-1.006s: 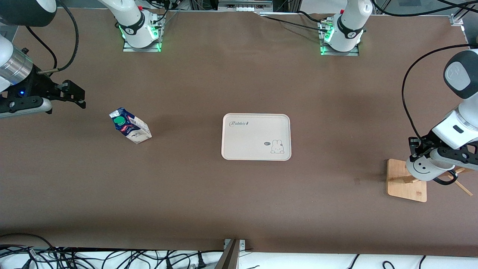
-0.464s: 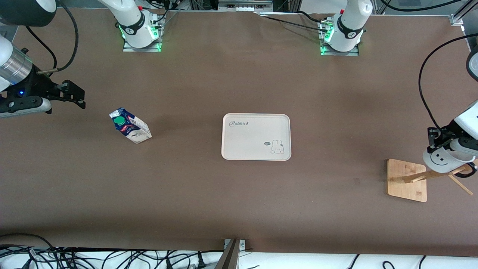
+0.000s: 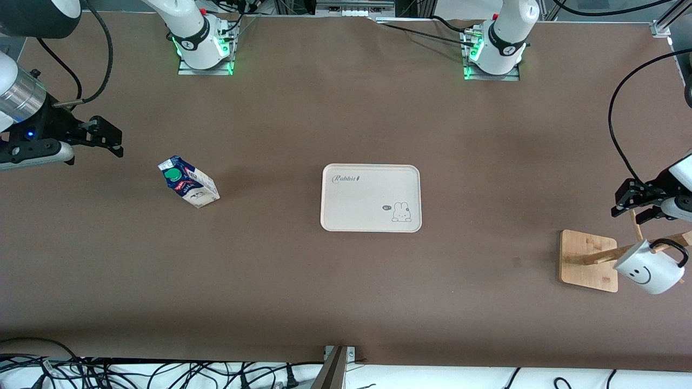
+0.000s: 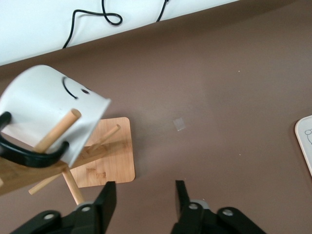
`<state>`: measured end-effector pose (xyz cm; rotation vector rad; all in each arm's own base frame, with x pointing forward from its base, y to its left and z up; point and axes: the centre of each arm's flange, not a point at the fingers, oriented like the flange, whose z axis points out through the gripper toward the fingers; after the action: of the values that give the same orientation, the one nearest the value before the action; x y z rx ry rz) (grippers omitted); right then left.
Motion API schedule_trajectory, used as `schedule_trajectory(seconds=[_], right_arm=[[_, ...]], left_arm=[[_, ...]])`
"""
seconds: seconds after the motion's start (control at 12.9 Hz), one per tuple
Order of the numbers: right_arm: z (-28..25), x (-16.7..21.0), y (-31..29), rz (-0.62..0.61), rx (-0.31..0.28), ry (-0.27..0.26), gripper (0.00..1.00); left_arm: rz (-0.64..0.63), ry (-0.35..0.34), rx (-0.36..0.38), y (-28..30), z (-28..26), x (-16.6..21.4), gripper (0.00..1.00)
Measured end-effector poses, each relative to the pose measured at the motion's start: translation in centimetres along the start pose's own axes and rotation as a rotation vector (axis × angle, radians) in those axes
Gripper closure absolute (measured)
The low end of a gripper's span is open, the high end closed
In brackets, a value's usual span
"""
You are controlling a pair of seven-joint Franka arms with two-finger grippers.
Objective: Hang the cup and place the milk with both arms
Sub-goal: 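Open the left gripper and raise it away from the mug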
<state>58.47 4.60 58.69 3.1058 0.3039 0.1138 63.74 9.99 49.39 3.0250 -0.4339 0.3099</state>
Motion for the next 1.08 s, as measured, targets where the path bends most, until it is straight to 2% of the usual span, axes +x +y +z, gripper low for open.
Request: schedule_trajectory(seconds=[0.23,0.31,0.54,0.7,0.85,1.08], right_arm=[[0.0,0.0,0.0,0.001,0.000,0.000,0.00],[0.0,0.0,0.0,0.001,0.000,0.001,0.00],[0.0,0.0,0.0,0.001,0.000,0.001,0.00],[0.0,0.0,0.0,0.000,0.000,0.001,0.00],[0.0,0.0,-0.1,-0.002,0.000,0.001,0.00],[0.0,0.0,-0.1,-0.002,0.000,0.000,0.00]], left_arm=[[0.006,-0.050,-0.050,1.3,-3.7,-0.2,0.05],[0.000,-0.057,-0.052,2.1,-5.8,-0.1,0.00],[-0.070,-0.074,0.004,5.6,-10.9,-0.1,0.00],[-0.153,-0.098,-0.003,7.2,-12.7,-0.8,0.00],[-0.226,-0.127,-0.010,7.4,-13.2,-1.7,0.00],[-0.247,-0.184,-0.028,7.4,-11.7,-2.8,0.00]])
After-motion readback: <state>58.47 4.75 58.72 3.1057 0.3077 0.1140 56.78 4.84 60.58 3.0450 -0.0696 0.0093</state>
